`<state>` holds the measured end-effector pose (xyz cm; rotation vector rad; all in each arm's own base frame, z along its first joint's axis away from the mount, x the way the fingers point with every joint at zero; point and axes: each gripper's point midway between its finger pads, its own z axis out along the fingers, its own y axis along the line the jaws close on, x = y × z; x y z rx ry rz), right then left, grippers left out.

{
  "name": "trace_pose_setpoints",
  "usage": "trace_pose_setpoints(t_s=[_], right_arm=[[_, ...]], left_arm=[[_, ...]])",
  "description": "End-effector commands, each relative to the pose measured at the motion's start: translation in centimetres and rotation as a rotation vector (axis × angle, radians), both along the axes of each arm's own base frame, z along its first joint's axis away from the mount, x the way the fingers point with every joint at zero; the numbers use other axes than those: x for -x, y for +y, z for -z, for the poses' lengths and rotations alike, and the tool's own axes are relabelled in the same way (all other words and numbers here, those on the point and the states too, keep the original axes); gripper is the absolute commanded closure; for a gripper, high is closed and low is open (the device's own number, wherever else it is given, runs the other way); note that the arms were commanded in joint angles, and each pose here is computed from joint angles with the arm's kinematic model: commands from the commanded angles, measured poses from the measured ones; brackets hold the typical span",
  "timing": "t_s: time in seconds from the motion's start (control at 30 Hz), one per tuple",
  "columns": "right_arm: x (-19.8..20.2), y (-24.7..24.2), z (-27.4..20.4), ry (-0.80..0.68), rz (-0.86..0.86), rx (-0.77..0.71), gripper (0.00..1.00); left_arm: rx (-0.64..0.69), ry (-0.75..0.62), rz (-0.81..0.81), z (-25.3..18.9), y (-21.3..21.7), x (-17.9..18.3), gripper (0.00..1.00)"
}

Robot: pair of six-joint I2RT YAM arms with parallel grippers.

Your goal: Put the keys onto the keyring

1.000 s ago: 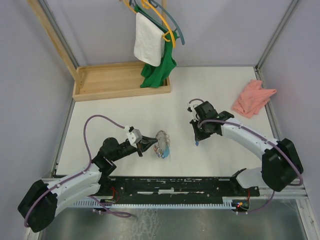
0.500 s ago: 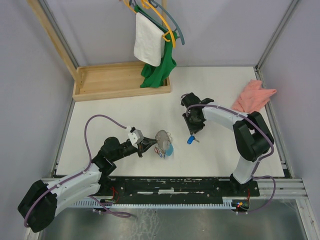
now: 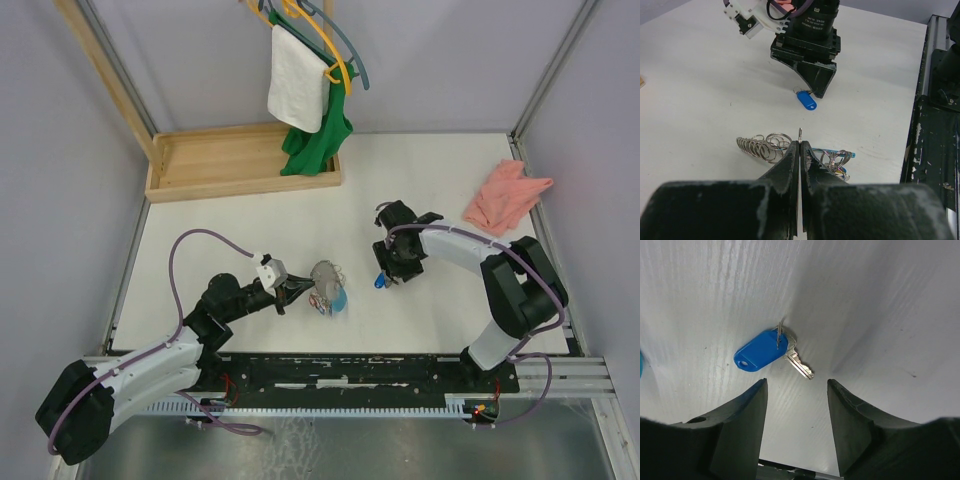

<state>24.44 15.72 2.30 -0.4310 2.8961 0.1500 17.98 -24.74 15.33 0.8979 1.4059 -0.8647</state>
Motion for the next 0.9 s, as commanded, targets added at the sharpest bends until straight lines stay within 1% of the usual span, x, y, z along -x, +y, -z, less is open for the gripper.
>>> trace_pose_setpoints(t_s=[0.0,0.2,0.3,0.47,0.57,0.67,0.73,0.87], right_arm=[[-0.4,1.3,0.3,-0.019,0.027,-0.076,0.40],[0.7,4.2,0.3,0.035,0.050,-0.229,0.42],[-0.3,5.3,0.2,0.004,0.063,-0.263,0.42],[-2.8,8.6,-0.6,-0.035,0.057,-0.366,0.43],[-4.9,10.0,-1.6,-0.114,0.035,-0.413,0.43],[-6.1,10.6,-3.0,-0.171,-0.031,-0.423,0.43],[-6.5,10.3,-4.2,-0.218,-0.064,-0.422,0.44],[-5.9,8.7,-6.1,-0.317,-0.116,-0.400,0.46]], left_arm=[[0.066,-0.106,0.021,-3.9,-0.6,-0.3,0.97],[0.069,-0.110,0.023,-4.1,-0.6,-0.3,0.97],[0.068,-0.108,0.023,-4.0,-0.6,-0.3,0.97],[0.067,-0.107,0.021,-3.9,-0.6,-0.3,0.97],[0.064,-0.104,0.018,-3.8,-0.6,-0.3,0.97],[0.065,-0.105,0.017,-3.8,-0.6,-0.4,0.97],[0.064,-0.105,0.017,-3.8,-0.6,-0.4,0.97],[0.063,-0.107,0.015,-3.8,-0.5,-0.4,0.97]])
